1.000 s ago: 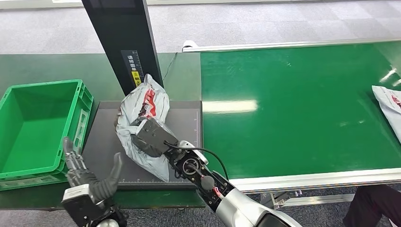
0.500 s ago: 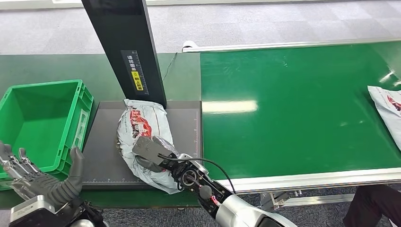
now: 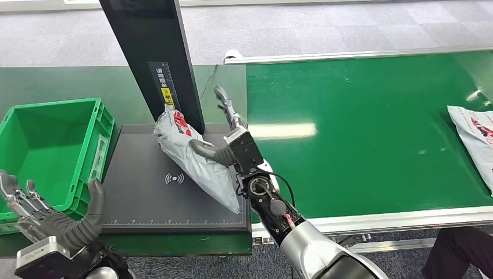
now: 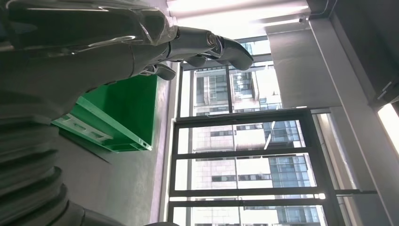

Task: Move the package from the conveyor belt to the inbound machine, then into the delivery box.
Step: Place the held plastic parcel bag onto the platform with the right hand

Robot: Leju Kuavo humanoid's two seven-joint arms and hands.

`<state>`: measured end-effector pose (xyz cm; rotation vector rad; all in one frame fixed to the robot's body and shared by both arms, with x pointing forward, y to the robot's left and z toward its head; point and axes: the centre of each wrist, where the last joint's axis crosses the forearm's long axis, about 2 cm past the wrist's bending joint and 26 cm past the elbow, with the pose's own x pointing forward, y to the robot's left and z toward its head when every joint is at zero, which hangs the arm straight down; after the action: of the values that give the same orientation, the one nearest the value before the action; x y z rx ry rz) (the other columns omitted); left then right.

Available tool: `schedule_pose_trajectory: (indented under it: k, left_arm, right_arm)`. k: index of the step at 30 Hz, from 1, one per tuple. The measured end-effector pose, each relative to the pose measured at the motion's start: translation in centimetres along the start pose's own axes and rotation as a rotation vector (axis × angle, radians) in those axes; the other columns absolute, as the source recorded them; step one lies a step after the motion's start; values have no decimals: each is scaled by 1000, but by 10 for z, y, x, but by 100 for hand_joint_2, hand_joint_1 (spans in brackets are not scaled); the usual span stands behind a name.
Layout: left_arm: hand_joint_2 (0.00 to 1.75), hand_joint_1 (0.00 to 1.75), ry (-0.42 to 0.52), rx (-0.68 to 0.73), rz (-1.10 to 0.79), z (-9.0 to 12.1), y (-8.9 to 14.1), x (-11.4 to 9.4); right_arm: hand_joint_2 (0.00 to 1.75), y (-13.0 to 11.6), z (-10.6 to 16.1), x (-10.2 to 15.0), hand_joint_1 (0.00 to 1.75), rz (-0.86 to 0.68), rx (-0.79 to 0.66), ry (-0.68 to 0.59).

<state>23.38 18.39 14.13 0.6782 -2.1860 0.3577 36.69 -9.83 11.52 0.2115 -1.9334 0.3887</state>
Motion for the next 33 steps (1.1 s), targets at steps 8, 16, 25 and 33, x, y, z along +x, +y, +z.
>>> schedule_pose_trajectory:
  k: [8, 16, 25, 33]
  left_arm:
    - [175, 0, 36, -55, 14, 11, -9, -6]
    - [175, 0, 45, -109, -4, 19, -14, -12]
    - [175, 0, 34, -314, -100, 35, -23, -19]
    - [175, 0, 73, -565, -183, 55, -34, -25]
  right_arm:
    - [175, -17, -5, 24, 0, -9, -168, -174]
    - [175, -29, -6, 36, 0, -40, -237, -241]
    - [175, -34, 1, 42, 0, -121, -278, -274]
    - [175, -39, 11, 46, 0, -205, -306, -307]
